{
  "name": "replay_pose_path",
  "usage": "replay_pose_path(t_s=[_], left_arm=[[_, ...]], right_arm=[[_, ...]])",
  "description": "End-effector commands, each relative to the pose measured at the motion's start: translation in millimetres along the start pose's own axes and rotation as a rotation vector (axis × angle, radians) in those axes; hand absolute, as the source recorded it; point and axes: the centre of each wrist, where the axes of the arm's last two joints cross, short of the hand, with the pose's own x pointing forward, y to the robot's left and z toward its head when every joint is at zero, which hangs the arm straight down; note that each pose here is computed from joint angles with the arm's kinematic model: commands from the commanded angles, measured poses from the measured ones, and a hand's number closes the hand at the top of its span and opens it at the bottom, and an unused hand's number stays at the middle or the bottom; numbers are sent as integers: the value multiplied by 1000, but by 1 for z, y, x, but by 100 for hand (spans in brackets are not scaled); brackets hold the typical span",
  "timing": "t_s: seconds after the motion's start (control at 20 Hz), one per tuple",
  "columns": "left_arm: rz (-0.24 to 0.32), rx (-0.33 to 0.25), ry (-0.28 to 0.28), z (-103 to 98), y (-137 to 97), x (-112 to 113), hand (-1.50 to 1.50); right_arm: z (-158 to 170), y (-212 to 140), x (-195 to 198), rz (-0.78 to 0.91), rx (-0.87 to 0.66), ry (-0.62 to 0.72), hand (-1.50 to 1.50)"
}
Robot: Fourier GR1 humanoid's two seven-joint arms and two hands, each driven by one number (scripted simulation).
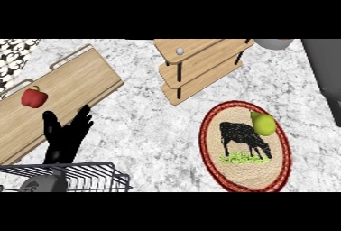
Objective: Pick the squash from the placemat and place it in the tiered shelf
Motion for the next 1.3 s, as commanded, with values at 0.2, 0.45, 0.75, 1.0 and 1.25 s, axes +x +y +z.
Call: replay_pose_path(t_s=[0.2, 0.45, 0.75, 1.0, 1.25], left_arm=[[15, -4, 6, -4, 7, -6, 0], [1, 2, 6, -4, 5, 18, 0], [7, -5, 10, -2, -14, 6, 0], [16, -2, -15, -2, -4, 0, 0], [4, -15, 11, -1, 3, -2, 0]], right_arm=[[-16, 14, 9, -20, 16, -47, 150], [-10, 12, -7, 80, 36, -66, 150], [-17, 10, -3, -224, -79, 71, -150], [-10, -13, -11, -410, -109, 52, -150], [-6, -24, -17, -602, -155, 64, -150]])
